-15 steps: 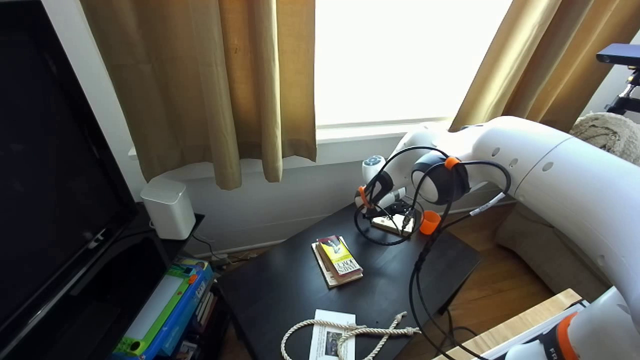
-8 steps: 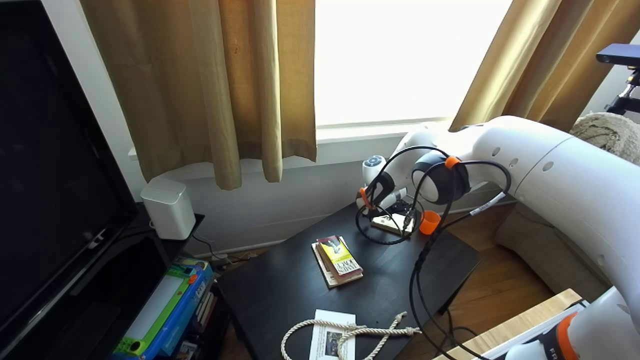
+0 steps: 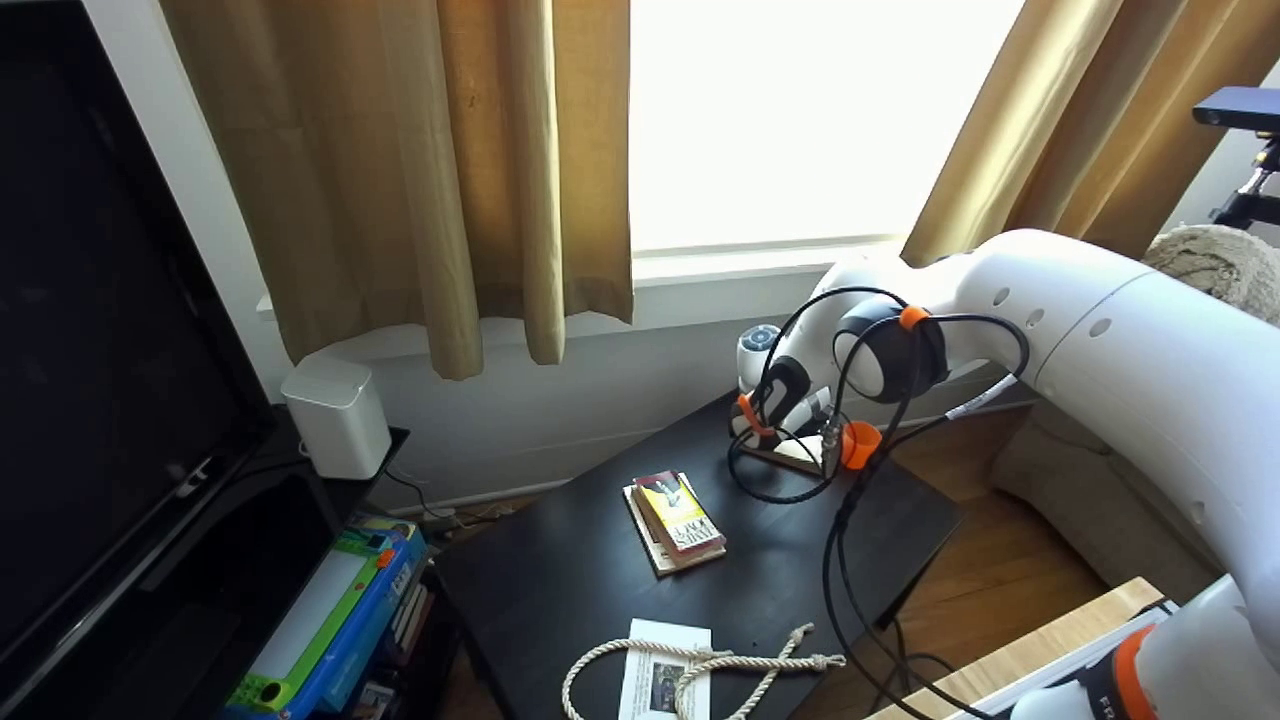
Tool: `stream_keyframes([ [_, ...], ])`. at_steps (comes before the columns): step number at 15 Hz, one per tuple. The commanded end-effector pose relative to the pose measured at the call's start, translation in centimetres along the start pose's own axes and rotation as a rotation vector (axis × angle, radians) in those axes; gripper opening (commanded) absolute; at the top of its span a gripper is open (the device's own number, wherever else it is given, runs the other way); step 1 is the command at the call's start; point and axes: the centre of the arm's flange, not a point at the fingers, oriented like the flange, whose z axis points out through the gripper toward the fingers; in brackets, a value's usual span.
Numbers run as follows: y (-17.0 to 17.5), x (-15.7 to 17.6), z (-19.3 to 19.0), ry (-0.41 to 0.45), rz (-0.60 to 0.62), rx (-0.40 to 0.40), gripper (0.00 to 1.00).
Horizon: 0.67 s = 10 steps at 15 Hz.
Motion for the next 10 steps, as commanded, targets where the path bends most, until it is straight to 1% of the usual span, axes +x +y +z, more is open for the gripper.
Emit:
stream_keyframes([
  [1, -1.38, 1.04, 5.42, 0.035, 0.017, 0.033, 0.75],
  [2, -1.39, 0.90, 5.54, 0.036, 0.020, 0.040, 0.75],
  [3, -1.42, 0.81, 5.65, 0.033, 0.023, 0.045, 0.68],
  [4, -1.49, 0.76, 5.66, 0.029, 0.028, 0.051, 0.58],
  [6, -1.61, 0.72, 5.68, 0.025, 0.037, 0.057, 0.44],
  [10, -1.69, 0.71, 5.67, 0.022, 0.060, 0.075, 0.13],
])
